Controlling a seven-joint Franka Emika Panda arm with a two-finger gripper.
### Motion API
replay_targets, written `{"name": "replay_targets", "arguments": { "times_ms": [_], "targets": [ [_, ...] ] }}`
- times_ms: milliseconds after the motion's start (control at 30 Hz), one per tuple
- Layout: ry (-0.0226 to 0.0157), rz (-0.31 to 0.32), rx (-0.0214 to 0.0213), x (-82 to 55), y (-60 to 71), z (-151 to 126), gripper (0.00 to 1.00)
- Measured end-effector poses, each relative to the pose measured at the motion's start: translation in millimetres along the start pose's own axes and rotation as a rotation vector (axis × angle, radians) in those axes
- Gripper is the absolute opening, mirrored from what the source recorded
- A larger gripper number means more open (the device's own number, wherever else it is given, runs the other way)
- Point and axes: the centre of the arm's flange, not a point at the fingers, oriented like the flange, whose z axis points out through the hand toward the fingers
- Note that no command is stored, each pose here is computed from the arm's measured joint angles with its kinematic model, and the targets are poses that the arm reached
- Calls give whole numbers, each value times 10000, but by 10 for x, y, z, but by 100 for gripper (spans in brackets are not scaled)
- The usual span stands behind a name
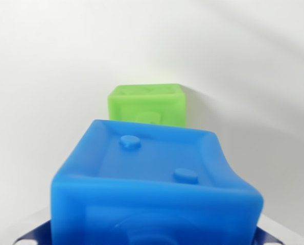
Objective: Stack cube
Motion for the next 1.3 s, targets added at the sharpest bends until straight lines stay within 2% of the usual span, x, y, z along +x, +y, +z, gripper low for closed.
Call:
{"name": "replay_targets", "arguments": {
  "times_ms": [233,400,767,1000,1033,1300],
  "targets": [
    [-94,-39,-25,-15,-1,262,0],
    [-66,-46,-29,-15,-4,364,0],
    [-78,-48,-30,-19,-6,577,0],
    [-60,-50,-30,-20,-7,627,0],
    [-62,-50,-31,-20,-6,632,100],
    [-58,-50,-29,-18,-7,634,100]
  ]
}}
